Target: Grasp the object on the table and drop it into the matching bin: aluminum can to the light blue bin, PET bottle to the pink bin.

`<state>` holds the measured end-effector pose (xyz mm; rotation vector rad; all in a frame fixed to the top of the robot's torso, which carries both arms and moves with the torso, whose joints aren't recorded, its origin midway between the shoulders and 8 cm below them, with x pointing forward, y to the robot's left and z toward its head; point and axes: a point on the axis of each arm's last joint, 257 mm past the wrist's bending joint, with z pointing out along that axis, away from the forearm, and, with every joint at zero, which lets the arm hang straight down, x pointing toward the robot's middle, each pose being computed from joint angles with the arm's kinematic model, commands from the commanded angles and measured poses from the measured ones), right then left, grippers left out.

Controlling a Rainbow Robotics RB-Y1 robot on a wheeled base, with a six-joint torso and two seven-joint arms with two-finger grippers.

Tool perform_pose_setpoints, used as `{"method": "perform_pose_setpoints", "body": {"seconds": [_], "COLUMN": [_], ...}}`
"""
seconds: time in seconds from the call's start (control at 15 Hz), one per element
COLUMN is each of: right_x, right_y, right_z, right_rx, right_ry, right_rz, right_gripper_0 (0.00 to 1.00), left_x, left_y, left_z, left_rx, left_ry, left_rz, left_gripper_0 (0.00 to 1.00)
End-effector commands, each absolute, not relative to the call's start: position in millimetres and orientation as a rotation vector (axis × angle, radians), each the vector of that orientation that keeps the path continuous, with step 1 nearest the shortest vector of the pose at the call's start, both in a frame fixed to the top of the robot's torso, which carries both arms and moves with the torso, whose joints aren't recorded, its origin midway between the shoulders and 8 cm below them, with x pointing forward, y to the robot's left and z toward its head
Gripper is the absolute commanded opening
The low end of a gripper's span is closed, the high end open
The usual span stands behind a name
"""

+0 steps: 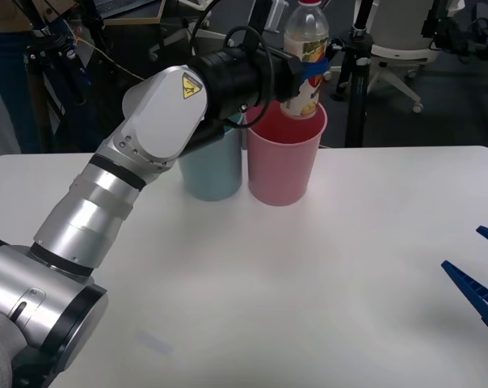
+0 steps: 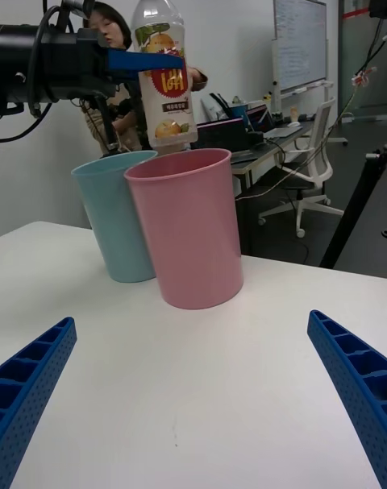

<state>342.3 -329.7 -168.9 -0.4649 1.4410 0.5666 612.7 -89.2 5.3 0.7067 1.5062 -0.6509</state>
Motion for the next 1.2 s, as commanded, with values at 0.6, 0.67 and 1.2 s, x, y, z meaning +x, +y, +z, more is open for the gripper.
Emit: {"method": "perform_pose_setpoints", "body": {"seconds": [0.6, 0.67, 1.2], "right_x": [342, 342, 342], "right_y": [-330, -330, -330], "right_z": [-169, -169, -169], "right_rx": [-0.465, -0.465, -0.465], "right_ry": [1.441, 1.441, 1.441], "right_rz": [0.567, 0.567, 0.567], "right_gripper_0": [1.00, 1.00, 1.00], "left_x": [611, 611, 609], "left_y": [-94, -94, -95], "left_z": [21, 21, 23], "left_rx": [0.670, 0.667, 0.662], "left_ry": [1.450, 1.449, 1.447], "left_rz": [-0.676, -0.681, -0.700], "left_gripper_0": [1.00, 1.00, 1.00]}}
